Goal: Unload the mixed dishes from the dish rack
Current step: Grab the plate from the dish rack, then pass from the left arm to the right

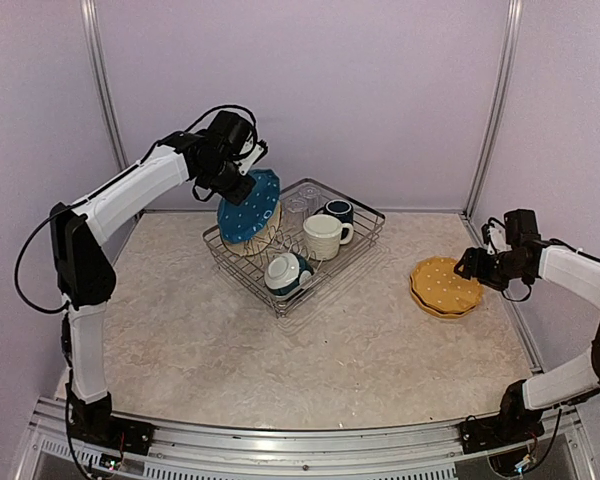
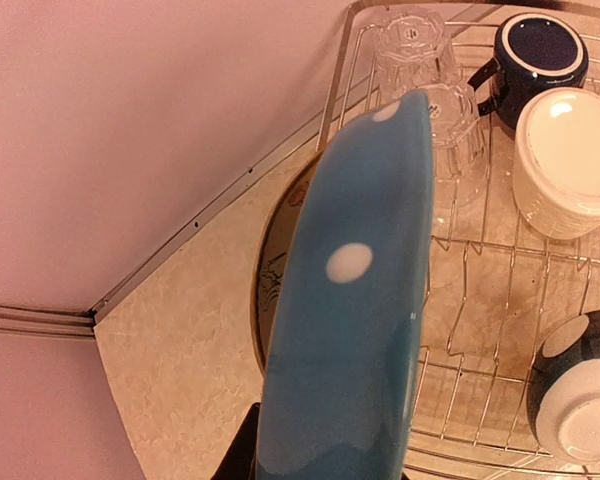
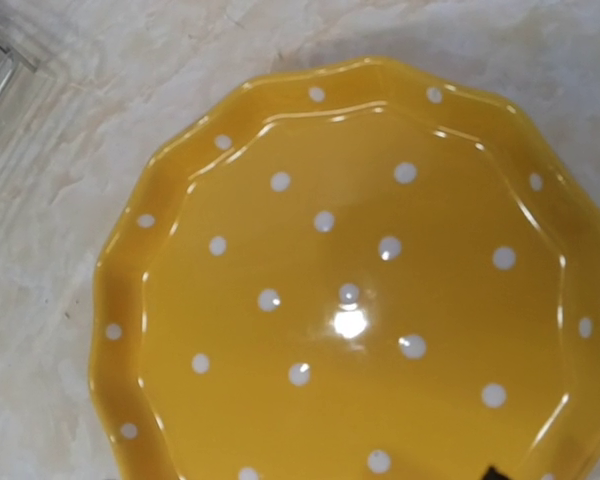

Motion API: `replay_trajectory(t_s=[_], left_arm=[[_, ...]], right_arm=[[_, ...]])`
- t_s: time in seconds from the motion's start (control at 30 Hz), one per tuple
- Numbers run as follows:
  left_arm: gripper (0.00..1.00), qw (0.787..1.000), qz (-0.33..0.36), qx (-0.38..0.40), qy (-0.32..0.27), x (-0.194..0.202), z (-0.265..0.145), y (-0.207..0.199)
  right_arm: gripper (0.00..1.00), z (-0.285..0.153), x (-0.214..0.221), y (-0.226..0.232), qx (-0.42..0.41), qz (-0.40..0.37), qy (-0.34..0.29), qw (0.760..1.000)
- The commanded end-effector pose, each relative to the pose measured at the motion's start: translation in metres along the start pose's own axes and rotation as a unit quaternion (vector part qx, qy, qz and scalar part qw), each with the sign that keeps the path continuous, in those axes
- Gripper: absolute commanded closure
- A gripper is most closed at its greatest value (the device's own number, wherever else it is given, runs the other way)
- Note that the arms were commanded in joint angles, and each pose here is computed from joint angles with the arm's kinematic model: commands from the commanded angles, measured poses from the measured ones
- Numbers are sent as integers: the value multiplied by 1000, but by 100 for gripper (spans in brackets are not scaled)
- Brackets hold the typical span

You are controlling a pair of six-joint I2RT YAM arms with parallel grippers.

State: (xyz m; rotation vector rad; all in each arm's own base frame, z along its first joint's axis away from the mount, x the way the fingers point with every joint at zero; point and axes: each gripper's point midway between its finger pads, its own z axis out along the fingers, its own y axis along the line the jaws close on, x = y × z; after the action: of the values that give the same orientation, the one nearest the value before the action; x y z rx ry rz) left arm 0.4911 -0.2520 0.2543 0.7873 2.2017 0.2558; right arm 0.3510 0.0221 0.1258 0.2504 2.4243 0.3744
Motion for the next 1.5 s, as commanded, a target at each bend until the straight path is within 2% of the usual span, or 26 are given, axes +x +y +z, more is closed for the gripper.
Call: replay_trajectory(t_s=[0.0,0.17,0.33,0.47,0.63,0.83,0.93,1.2,1.47], left_arm=[[100,990,-70,-33,-115,-53,-66,35],[100,981,-133,-12,-143,-60,-94,44],[100,956,-233,81,-161,-60,-116,45],[100,909,-307,219,-178,-58,-137,37],[100,839,-370,342,-203,-54,-156,31],[100,803,-389,414,-179,-43,-157,3],[100,794,-395,433,-162,-39,-150,-14],[100,787,-377,468,-138,-48,-143,-68],[100,773,-366,506,-110,-57,-138,-113]], right_arm=[[25,-1,-9,8,-4,-5,-11,1000],[24,-1,-8,11,-4,-9,-11,1000],[19,-1,-9,17,-9,-15,-15,1000],[15,0,-7,34,-29,-26,-15,999],[7,-2,-11,66,-88,-23,-31,995],[0,-7,-17,128,-174,-44,-55,982],[0,-18,-24,167,-232,-58,-75,968],[1,-54,-22,258,-377,-54,-94,920],[10,-62,-23,281,-431,-10,-104,896]])
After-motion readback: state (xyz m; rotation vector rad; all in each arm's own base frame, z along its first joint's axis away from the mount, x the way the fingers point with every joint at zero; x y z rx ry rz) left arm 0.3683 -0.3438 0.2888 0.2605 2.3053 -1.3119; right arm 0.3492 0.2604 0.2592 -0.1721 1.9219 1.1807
